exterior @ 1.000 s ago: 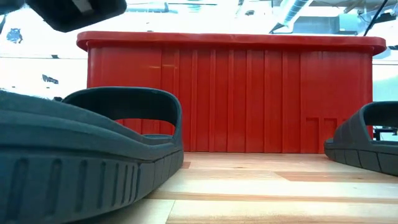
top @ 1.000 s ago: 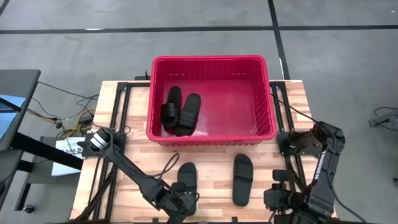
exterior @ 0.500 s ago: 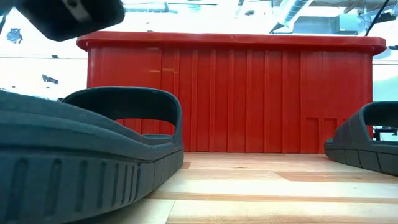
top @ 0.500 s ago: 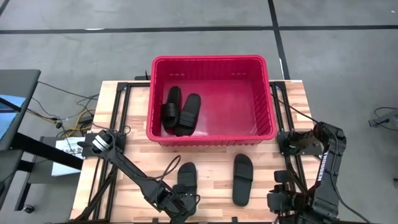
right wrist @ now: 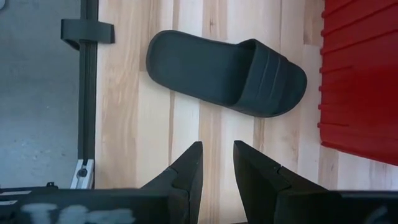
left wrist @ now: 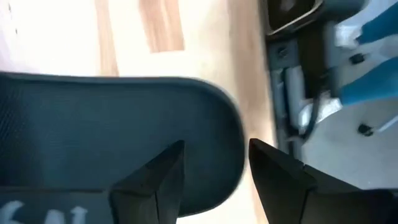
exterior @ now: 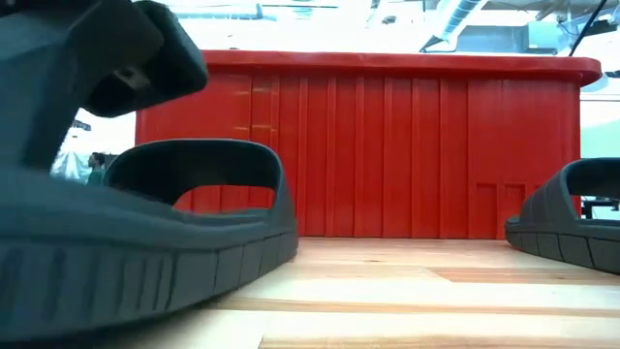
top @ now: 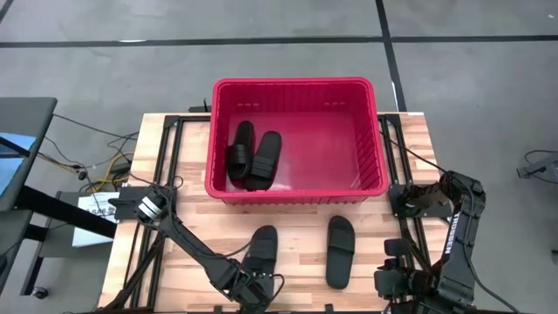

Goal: Pick and place slides into bin
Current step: Put the black slide into the red bin

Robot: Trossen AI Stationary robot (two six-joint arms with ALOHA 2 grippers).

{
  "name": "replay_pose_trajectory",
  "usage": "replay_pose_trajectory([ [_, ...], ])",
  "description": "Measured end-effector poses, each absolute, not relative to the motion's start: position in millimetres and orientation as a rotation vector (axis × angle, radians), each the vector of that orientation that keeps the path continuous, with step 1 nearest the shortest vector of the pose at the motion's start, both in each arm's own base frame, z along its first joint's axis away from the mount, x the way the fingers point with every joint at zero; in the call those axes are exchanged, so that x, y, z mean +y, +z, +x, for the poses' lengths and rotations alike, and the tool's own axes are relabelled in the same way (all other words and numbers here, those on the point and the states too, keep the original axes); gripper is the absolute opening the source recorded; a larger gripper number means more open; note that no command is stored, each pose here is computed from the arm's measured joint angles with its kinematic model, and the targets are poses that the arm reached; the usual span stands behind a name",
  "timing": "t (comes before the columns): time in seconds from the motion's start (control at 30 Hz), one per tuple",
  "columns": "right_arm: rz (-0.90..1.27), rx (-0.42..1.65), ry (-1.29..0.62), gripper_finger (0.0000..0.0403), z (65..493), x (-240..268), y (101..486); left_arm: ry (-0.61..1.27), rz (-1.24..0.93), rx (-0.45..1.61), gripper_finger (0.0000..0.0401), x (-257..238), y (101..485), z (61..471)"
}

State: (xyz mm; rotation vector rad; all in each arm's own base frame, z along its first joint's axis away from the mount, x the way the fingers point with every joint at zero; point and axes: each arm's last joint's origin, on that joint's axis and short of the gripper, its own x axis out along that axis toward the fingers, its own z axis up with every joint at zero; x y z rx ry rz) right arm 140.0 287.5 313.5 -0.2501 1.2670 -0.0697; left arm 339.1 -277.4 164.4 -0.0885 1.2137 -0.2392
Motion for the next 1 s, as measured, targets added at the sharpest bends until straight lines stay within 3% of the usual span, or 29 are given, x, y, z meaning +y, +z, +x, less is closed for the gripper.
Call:
replay_pose_trajectory([
  [0.73,-0.247,1.264,-0.078,0.0081,142.6,286.1,313.5,-0.241,-0.094,1.275,0.0169,-284.6,134.1,341.5],
  [1.0,-0.246,1.262,-0.083,0.0081,144.0,285.5,313.4,-0.101,-0.101,1.235,0.016,-286.5,129.6,338.9],
])
